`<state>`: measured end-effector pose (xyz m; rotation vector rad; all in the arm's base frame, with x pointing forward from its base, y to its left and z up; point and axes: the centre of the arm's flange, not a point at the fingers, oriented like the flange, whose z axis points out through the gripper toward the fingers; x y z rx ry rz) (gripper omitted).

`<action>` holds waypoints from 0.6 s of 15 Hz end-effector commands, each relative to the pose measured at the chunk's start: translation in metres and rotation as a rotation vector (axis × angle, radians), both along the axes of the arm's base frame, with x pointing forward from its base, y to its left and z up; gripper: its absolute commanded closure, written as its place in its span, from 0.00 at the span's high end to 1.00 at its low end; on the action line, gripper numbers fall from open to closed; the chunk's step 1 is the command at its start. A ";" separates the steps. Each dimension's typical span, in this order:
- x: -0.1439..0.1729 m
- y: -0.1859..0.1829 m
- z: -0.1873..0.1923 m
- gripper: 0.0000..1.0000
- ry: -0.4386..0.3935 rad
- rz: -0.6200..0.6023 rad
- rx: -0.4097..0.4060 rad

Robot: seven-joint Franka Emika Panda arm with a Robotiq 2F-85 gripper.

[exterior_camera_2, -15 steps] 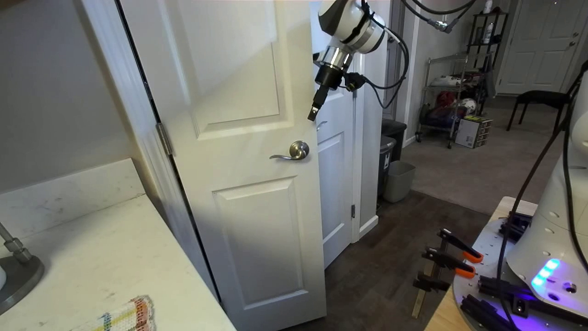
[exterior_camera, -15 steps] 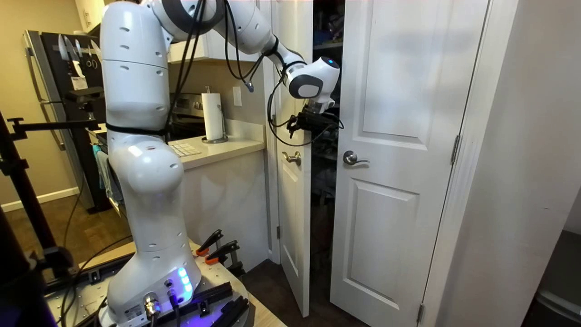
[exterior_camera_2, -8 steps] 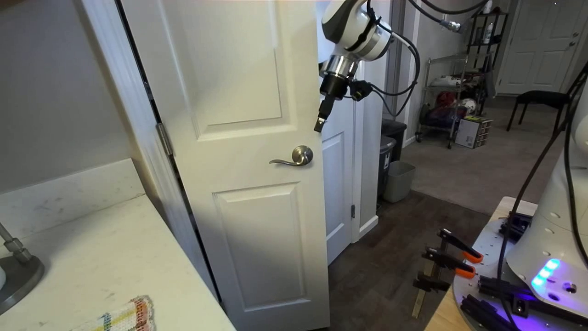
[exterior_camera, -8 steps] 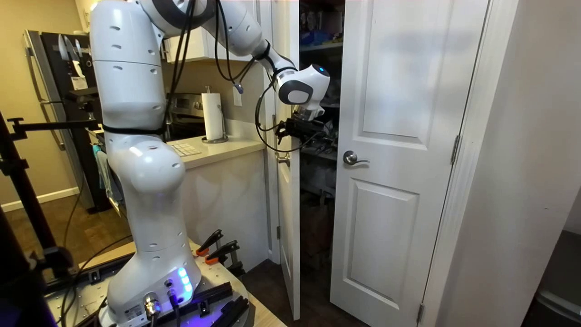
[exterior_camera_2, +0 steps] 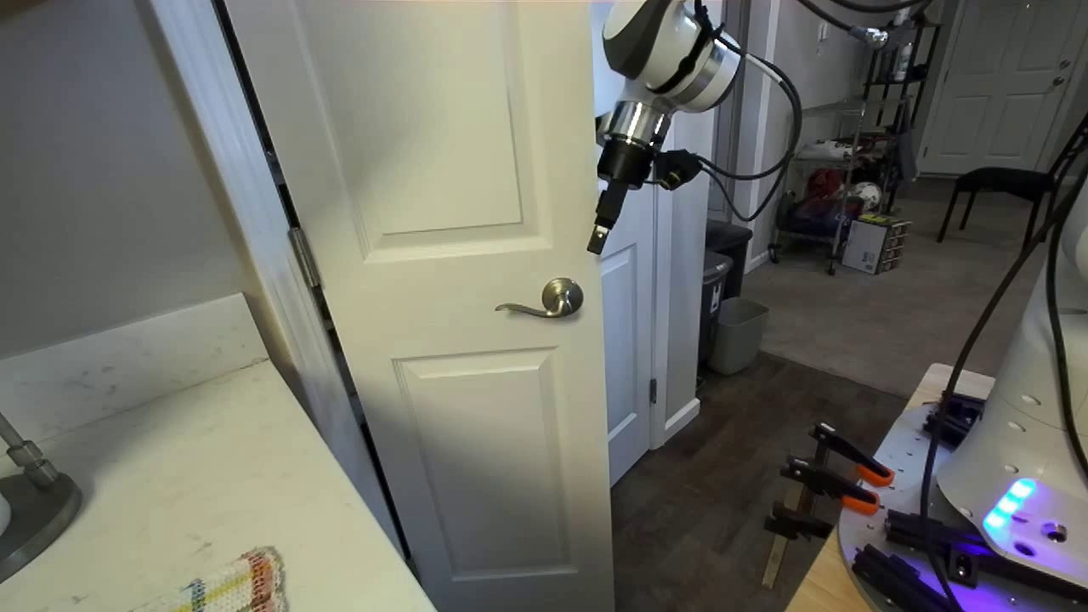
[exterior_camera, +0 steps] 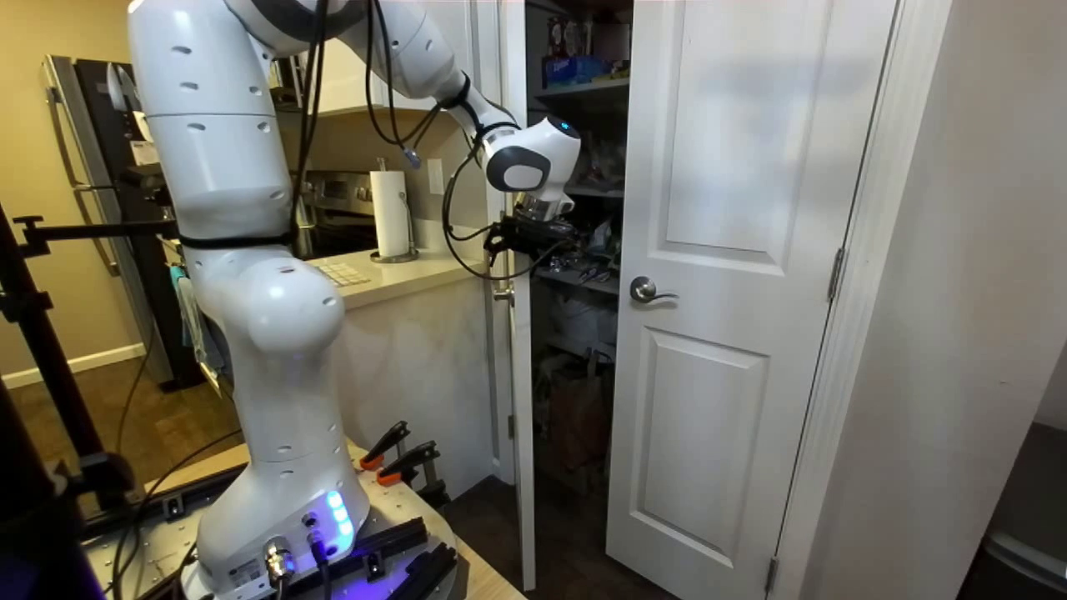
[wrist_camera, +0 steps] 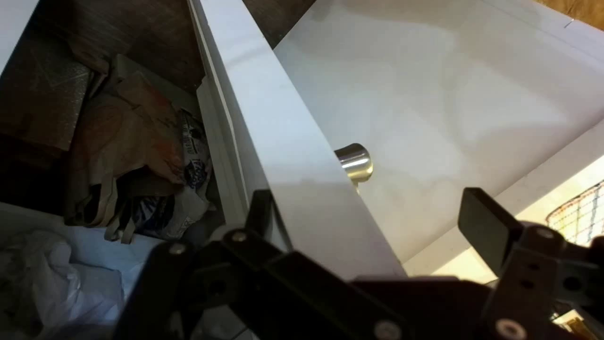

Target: Pull open the left side of the white door

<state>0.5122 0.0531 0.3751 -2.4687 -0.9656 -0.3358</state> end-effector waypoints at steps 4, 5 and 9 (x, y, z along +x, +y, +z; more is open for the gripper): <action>-0.035 0.056 0.014 1.00 -0.051 -0.118 -0.045; -0.039 0.059 0.014 1.00 -0.058 -0.154 -0.062; -0.051 0.070 0.017 1.00 -0.065 -0.274 -0.111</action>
